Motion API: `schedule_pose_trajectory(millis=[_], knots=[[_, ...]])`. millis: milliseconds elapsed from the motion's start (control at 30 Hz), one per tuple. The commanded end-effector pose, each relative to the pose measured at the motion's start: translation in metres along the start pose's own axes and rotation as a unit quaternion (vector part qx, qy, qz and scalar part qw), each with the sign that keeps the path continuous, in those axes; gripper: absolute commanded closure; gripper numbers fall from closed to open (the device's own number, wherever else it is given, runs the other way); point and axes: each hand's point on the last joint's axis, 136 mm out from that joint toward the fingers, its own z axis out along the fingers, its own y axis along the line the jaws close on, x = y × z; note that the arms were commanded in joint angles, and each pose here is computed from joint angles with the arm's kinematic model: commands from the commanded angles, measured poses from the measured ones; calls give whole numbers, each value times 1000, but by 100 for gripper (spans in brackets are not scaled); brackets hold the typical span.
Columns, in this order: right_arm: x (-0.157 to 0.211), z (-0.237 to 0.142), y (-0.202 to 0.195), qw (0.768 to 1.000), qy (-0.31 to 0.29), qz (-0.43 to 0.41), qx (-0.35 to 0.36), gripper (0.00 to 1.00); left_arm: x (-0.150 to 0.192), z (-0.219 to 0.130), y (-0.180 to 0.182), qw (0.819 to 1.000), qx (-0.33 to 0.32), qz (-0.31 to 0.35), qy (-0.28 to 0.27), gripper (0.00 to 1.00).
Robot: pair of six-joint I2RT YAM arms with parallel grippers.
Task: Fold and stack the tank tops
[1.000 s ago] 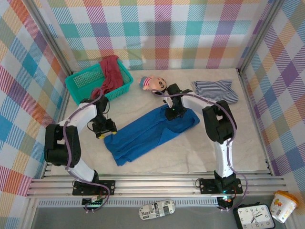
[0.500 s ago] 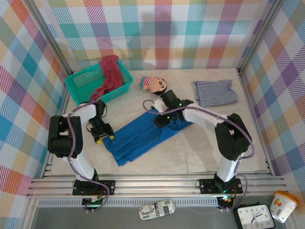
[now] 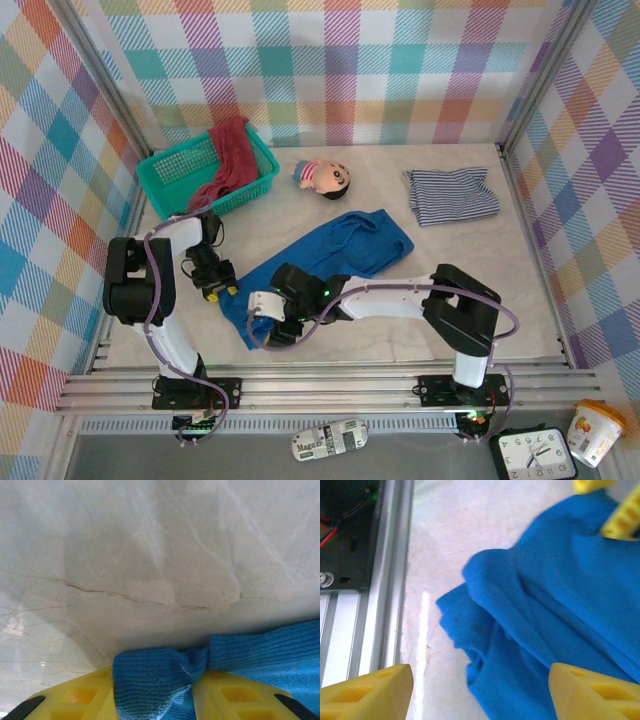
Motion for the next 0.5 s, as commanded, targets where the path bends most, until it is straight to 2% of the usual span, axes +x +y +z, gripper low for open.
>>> schedule_pose_trajectory(millis=[0,267,467], knots=[[-12,19,12,997,-11,-71,-22,28,0,7,-5,1000,17,5,17,62],[-15,57,14,994,20,-101,-22,27,4,4,-6,999,22,6,25,68],[5,80,2,992,85,-98,4,29,5,0,-5,999,18,6,25,71]])
